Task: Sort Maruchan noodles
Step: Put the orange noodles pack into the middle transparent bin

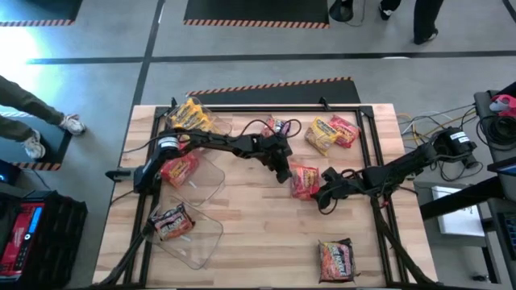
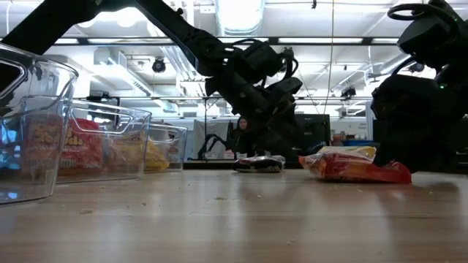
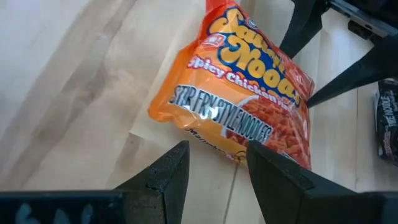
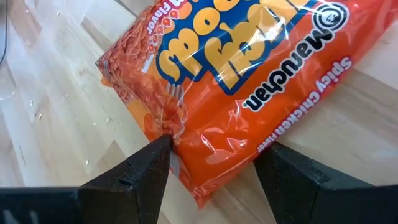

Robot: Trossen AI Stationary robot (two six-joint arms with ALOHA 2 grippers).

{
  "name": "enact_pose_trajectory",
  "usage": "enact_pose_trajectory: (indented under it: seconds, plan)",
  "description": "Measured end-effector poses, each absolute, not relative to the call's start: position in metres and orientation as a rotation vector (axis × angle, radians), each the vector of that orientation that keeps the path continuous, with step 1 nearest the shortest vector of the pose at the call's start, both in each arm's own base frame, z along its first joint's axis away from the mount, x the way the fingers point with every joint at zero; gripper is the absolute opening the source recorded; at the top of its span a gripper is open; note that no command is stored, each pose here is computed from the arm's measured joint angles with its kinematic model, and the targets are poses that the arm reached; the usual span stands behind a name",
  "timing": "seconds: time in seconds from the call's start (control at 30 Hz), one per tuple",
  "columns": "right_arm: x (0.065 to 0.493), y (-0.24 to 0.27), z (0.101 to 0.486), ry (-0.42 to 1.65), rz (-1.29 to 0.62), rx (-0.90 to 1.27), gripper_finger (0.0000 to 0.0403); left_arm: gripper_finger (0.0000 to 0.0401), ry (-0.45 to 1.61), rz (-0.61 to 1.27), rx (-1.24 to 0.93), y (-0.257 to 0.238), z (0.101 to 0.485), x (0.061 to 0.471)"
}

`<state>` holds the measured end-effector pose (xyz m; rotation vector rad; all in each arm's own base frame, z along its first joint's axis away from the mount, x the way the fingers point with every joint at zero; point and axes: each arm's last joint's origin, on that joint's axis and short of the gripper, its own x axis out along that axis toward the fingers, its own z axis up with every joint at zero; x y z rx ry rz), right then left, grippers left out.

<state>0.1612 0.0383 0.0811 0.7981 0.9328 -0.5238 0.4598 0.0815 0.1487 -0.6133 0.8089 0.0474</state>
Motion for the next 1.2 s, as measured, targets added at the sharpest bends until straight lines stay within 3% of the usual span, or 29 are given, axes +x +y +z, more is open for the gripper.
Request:
enact_pose_trajectory:
  seconds: [0.9,1.2]
  plan:
    - [0.2,0.055,0.16,0.756,-0.233,0.82,0.0219,0.0144,0.786,0.001,-0.492,0.085,0.15,0.46]
    - [0.205,0.056,0.138,0.866,-0.354,0.829,0.0219,0.0144,0.804,0.005,-0.495,0.086,0.149,0.459]
